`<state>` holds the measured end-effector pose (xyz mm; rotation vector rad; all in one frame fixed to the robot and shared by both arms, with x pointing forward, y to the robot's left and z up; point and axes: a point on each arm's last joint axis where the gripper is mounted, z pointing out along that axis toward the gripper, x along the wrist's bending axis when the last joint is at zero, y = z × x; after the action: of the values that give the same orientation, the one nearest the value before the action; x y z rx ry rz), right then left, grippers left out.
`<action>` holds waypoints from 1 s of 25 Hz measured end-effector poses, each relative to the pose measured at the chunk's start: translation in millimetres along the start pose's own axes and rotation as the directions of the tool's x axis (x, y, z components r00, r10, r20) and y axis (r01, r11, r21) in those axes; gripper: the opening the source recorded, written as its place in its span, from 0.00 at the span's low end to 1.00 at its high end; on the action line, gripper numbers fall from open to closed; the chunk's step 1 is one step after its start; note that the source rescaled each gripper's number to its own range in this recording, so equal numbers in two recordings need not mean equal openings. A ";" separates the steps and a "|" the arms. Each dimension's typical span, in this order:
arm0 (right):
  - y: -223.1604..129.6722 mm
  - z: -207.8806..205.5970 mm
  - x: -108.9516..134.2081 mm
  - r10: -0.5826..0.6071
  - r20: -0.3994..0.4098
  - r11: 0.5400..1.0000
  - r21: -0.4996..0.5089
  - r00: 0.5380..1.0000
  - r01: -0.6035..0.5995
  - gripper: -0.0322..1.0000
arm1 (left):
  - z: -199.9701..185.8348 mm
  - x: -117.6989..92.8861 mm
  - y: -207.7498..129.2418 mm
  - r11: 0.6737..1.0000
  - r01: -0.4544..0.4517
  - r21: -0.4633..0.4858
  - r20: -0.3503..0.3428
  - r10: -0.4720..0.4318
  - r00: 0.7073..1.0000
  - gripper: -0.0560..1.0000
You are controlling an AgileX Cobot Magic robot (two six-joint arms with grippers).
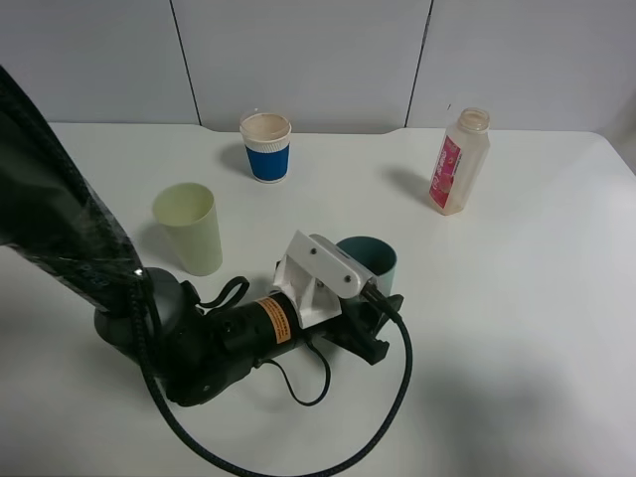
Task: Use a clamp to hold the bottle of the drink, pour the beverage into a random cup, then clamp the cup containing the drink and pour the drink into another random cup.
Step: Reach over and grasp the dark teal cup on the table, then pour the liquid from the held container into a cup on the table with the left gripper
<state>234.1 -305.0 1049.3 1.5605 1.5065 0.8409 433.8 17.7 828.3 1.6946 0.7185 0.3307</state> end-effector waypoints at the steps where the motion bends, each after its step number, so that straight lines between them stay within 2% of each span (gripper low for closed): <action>1: 0.0 0.0 0.0 0.000 0.000 1.000 0.000 1.000 0.000 1.00 | -3.9 0.2 1.8 1.000 0.001 0.001 -0.003 -0.001 1.000 0.06; 5: 0.0 0.0 0.0 0.000 0.000 1.000 0.000 1.000 0.000 1.00 | -16.8 1.8 7.4 1.000 0.010 0.003 -0.027 -0.010 1.000 0.06; 12: 0.0 0.0 0.0 0.000 0.000 1.000 0.000 1.000 0.000 1.00 | -51.0 9.9 19.5 0.999 0.045 -0.002 -0.122 -0.045 0.992 0.06; 19: 0.0 0.0 0.0 0.000 0.000 1.000 0.000 1.000 0.000 1.00 | -93.8 21.6 22.4 0.996 0.084 0.012 -0.242 -0.079 0.967 0.06; 25: 0.0 0.0 0.0 0.000 0.000 1.000 0.000 1.000 0.000 1.00 | -126.3 32.0 21.5 0.993 0.116 0.018 -0.347 -0.103 0.932 0.06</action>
<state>234.1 -305.0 1049.3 1.5605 1.5065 0.8409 391.8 133.5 875.8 1.6415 1.0800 0.5479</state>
